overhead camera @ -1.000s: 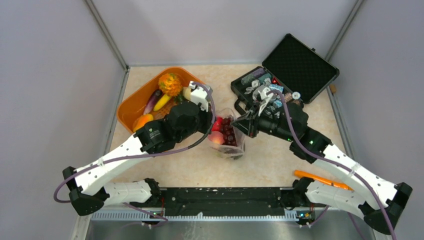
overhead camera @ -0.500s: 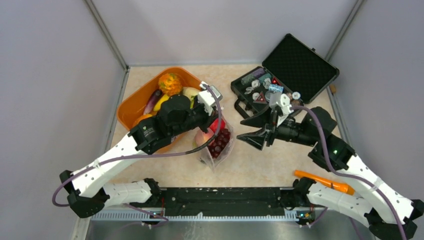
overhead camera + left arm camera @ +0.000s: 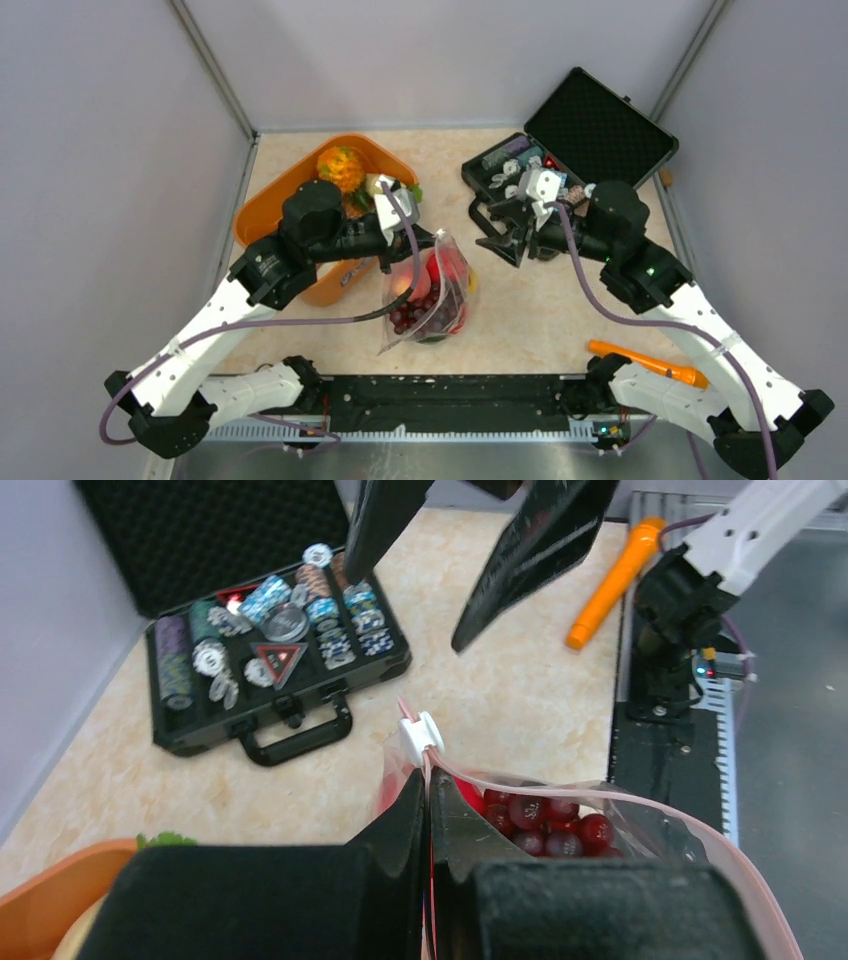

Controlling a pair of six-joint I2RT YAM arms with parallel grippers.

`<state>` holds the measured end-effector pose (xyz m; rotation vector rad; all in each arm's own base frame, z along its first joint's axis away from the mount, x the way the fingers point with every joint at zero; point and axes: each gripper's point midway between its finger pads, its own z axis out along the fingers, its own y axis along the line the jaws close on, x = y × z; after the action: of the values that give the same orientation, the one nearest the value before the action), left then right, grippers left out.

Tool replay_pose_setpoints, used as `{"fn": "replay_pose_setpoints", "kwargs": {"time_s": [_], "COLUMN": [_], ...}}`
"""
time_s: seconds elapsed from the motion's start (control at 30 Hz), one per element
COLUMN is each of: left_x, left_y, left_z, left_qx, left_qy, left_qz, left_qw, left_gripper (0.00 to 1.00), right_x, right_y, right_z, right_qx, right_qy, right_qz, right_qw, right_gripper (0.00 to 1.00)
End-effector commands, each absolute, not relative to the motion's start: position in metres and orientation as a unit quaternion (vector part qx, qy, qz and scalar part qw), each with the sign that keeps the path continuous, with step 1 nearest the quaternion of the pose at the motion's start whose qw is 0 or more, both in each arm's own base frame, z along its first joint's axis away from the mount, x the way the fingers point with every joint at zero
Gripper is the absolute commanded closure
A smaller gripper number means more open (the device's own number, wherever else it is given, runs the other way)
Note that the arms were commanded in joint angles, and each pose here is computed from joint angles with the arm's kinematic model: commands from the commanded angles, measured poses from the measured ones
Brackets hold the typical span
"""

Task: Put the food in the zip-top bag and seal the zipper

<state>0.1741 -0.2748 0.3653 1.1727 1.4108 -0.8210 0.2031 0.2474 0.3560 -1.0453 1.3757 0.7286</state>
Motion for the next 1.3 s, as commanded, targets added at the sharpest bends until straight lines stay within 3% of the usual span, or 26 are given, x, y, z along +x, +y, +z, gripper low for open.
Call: {"fn": "replay_pose_setpoints", "kwargs": {"time_s": [0.0, 0.1, 0.23, 0.4, 0.73, 1.0, 1.27], "left_x": [0.149, 0.146, 0.142, 0.125, 0.134, 0.121, 0.119], "left_y": [-0.290, -0.296, -0.303, -0.307, -0.300, -0.304, -0.308], "left_z": [0.416, 0.414, 0.409, 0.415, 0.406, 0.416, 0.418], "left_qx": [0.549, 0.571, 0.597, 0.617, 0.610, 0.620, 0.621], "left_qy": [0.479, 0.465, 0.454, 0.418, 0.455, 0.420, 0.412], "left_qz": [-0.409, -0.429, -0.449, -0.490, -0.454, -0.488, -0.504], "left_qw": [0.549, 0.523, 0.486, 0.453, 0.462, 0.449, 0.437], "left_gripper": [1.00, 1.00, 1.00, 1.00, 1.00, 1.00, 1.00], "right_x": [0.167, 0.141, 0.133, 0.135, 0.153, 0.127, 0.132], "right_y": [0.262, 0.264, 0.266, 0.272, 0.256, 0.276, 0.281], "right_z": [0.361, 0.346, 0.345, 0.344, 0.365, 0.359, 0.336], "right_qx": [-0.568, -0.634, -0.644, -0.640, -0.608, -0.660, -0.662], "right_qy": [0.467, 0.417, 0.409, 0.404, 0.451, 0.404, 0.414], "right_qz": [0.345, 0.370, 0.390, 0.403, 0.336, 0.441, 0.451], "right_qw": [0.582, 0.536, 0.516, 0.514, 0.561, 0.456, 0.432], "right_gripper": [0.36, 0.28, 0.26, 0.26, 0.26, 0.26, 0.27]}}
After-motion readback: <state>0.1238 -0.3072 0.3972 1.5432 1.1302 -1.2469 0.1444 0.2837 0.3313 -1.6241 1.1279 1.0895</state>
